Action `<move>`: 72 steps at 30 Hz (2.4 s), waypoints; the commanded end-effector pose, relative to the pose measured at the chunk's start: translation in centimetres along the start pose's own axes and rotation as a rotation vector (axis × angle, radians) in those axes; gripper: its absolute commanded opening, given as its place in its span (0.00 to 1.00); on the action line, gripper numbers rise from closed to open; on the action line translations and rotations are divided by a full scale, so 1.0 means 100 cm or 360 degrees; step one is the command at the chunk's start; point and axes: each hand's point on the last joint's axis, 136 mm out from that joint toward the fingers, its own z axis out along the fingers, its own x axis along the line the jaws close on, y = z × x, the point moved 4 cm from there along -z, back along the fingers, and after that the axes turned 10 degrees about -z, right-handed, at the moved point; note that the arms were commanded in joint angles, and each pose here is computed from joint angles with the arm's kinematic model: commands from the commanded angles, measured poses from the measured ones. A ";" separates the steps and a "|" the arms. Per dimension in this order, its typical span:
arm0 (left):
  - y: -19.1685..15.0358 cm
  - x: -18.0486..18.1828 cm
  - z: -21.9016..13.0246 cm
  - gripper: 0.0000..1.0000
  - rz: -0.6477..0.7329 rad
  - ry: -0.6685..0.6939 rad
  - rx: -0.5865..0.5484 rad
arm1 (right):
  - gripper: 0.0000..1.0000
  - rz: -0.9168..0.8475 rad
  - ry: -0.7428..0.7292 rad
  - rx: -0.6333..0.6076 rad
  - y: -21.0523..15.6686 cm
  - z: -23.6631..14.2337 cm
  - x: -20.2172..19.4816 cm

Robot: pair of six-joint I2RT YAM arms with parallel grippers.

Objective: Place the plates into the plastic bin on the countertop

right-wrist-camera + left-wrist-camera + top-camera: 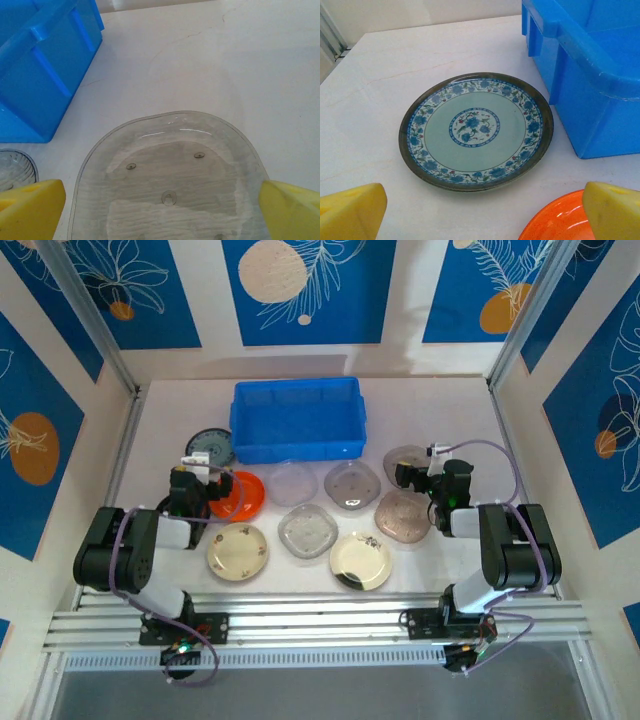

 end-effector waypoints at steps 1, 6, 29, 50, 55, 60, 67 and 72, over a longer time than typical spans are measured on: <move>0.004 -0.005 0.002 1.00 0.0019 -0.0043 -0.0015 | 0.99 -0.0029 0.0017 -0.0057 0.010 0.000 0.000; 0.004 -0.005 0.002 1.00 0.0019 -0.0043 -0.0016 | 0.99 -0.0030 0.0017 -0.0058 0.010 0.000 0.000; 0.005 -0.005 0.002 1.00 0.0019 -0.0044 -0.0017 | 0.99 0.0004 0.0057 -0.0063 0.010 -0.001 -0.003; 0.005 -0.003 0.003 1.00 -0.0014 -0.0073 -0.0014 | 0.99 0.0005 0.0117 -0.0085 0.012 -0.004 -0.001; 0.029 0.014 -0.001 1.00 -0.0052 0.0204 0.0037 | 0.99 0.0075 0.0080 -0.0019 0.037 -0.013 -0.009; 0.087 0.025 -0.017 1.00 -0.0081 0.0426 0.0050 | 0.99 0.0166 -0.0046 -0.0096 0.066 -0.030 -0.017; 0.156 0.014 -0.062 1.00 -0.0454 0.0358 -0.0036 | 0.99 0.0516 -0.0201 0.0180 0.089 -0.026 -0.026; 0.160 -0.025 -0.066 1.00 -0.0594 -0.0010 0.0351 | 0.99 0.0615 -0.0223 0.0374 0.088 -0.017 -0.030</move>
